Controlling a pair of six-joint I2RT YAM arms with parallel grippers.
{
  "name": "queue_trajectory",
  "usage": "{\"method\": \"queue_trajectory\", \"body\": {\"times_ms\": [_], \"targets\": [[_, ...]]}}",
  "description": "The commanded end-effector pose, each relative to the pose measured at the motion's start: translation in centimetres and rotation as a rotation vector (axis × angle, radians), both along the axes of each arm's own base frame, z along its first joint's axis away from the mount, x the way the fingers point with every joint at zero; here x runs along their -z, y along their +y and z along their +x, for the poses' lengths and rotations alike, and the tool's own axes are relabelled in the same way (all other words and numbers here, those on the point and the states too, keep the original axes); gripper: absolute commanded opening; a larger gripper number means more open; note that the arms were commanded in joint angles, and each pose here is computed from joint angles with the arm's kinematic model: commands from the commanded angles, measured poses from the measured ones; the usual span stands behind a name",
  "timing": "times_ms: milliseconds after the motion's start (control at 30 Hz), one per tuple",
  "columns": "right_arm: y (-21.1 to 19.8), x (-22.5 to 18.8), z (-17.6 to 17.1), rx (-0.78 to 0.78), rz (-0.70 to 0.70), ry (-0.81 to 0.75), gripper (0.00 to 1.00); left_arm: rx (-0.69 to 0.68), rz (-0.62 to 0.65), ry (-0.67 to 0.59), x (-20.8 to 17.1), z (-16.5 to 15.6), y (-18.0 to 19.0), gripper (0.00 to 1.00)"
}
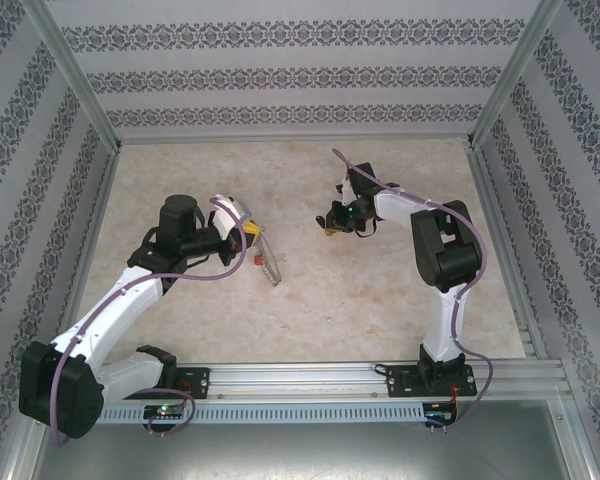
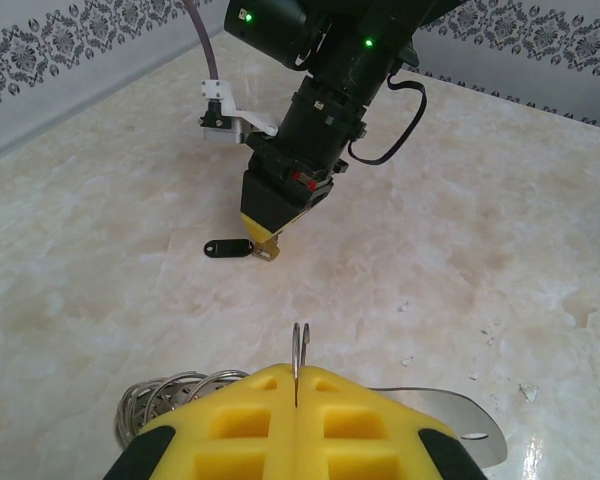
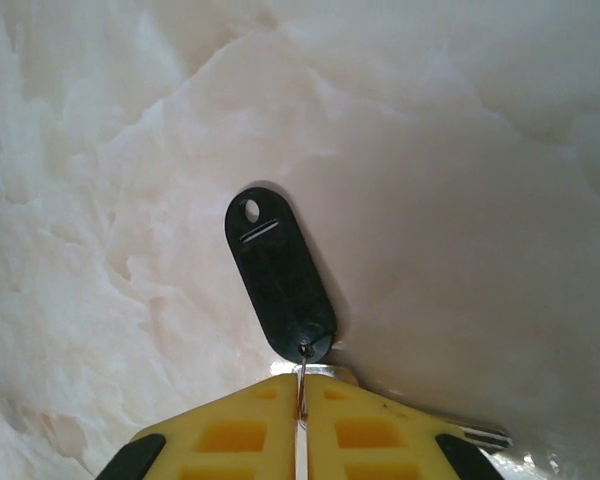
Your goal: Put the keys on the keyring
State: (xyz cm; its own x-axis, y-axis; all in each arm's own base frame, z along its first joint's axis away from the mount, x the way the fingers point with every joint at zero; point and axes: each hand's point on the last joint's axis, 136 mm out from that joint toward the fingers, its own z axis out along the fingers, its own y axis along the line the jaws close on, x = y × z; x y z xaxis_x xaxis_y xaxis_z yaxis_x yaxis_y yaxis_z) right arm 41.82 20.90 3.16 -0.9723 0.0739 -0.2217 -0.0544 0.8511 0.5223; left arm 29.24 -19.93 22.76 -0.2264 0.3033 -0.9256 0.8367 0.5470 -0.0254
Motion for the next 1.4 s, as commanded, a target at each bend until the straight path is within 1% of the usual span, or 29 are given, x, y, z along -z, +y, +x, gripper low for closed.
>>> {"method": "queue_trajectory", "body": {"times_ms": [0,67,233,700,967,1367], "targets": [[0.3,0.6,0.2,-0.019,-0.041,0.002,0.11,0.006,-0.039,-0.042,-1.4,0.0,0.0,0.00],[0.2,0.8,0.1,-0.019,-0.062,0.004,0.14,0.007,-0.037,-0.041,-1.3,0.0,0.0,0.00],[0.0,1.3,-0.4,-0.026,-0.094,0.012,0.17,0.008,-0.036,-0.043,-1.3,0.0,0.0,0.00],[0.2,2.1,-0.3,-0.012,-0.091,0.027,0.17,0.010,-0.036,-0.041,-1.0,0.1,0.0,0.00],[0.8,2.2,-0.2,-0.014,-0.071,0.011,0.14,0.006,-0.039,-0.035,-0.6,0.0,0.0,0.00],[1.3,1.9,0.5,-0.001,-0.069,-0.004,0.16,0.007,-0.041,-0.035,-0.5,0.0,0.0,0.00]]}}
